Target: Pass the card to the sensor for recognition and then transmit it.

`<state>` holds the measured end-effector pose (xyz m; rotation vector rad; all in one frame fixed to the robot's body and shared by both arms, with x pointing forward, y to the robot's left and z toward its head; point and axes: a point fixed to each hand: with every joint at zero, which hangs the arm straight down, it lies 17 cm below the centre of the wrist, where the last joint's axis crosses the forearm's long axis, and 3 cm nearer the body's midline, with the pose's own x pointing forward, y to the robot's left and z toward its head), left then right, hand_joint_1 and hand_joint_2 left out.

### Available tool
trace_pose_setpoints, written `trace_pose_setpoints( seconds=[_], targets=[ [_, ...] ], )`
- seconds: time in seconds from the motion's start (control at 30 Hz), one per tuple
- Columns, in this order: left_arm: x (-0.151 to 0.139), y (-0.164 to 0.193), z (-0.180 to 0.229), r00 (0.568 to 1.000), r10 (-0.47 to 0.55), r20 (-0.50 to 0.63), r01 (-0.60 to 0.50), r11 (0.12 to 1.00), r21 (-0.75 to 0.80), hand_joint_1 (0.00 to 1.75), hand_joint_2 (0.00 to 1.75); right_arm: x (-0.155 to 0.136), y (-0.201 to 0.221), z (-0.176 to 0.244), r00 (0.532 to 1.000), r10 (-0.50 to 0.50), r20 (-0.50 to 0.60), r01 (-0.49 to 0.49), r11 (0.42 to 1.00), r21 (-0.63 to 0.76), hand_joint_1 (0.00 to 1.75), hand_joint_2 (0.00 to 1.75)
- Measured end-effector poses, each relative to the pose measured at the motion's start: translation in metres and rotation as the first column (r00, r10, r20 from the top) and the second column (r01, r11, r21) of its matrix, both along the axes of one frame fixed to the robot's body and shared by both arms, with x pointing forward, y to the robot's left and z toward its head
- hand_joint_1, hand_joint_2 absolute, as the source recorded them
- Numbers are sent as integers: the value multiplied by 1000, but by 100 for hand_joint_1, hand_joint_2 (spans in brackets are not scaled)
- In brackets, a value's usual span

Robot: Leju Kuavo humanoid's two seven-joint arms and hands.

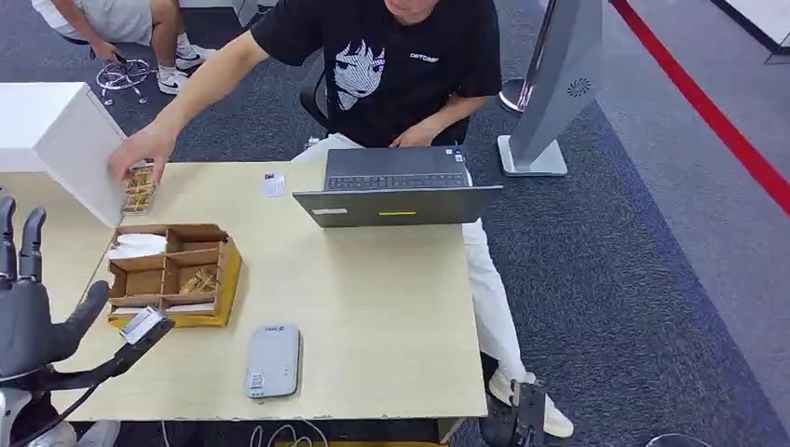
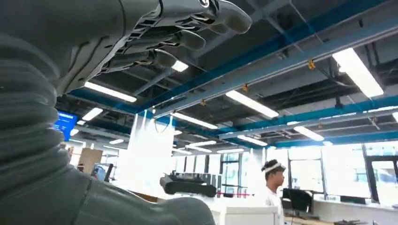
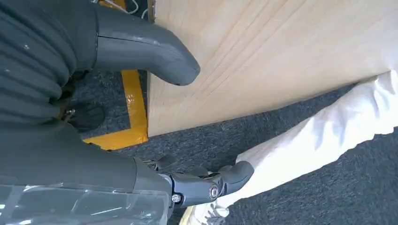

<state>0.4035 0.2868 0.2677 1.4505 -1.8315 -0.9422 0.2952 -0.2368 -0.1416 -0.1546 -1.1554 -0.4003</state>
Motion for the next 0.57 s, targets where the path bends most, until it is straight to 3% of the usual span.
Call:
trace_pose_setpoints(
  seconds=[0.13,0.2,0.27,0.33,0.43,0.57],
  targets=[
    [-43,1,29,988,-37,147,46,997,-60,0,175,-2,-10,0,999,-38,0,38,999,-3,0,175],
    [-81,6,54,958,-60,282,101,986,-135,0,175,-4,-18,1,998,-63,4,63,998,-10,0,175],
    [-129,11,85,881,-102,463,226,949,-221,0,175,-6,-23,0,997,-81,4,81,996,23,0,175],
    [-171,38,107,799,-34,601,276,908,-315,0,175,-8,-24,-4,994,-112,-9,112,986,125,0,175],
    [-199,96,90,804,143,577,240,810,-535,0,175,-19,-24,-13,980,-196,-32,192,891,412,0,175],
    [-219,125,78,810,243,533,145,799,-584,0,175,-36,-38,-19,961,-273,-47,260,831,492,0,175]
  ],
)
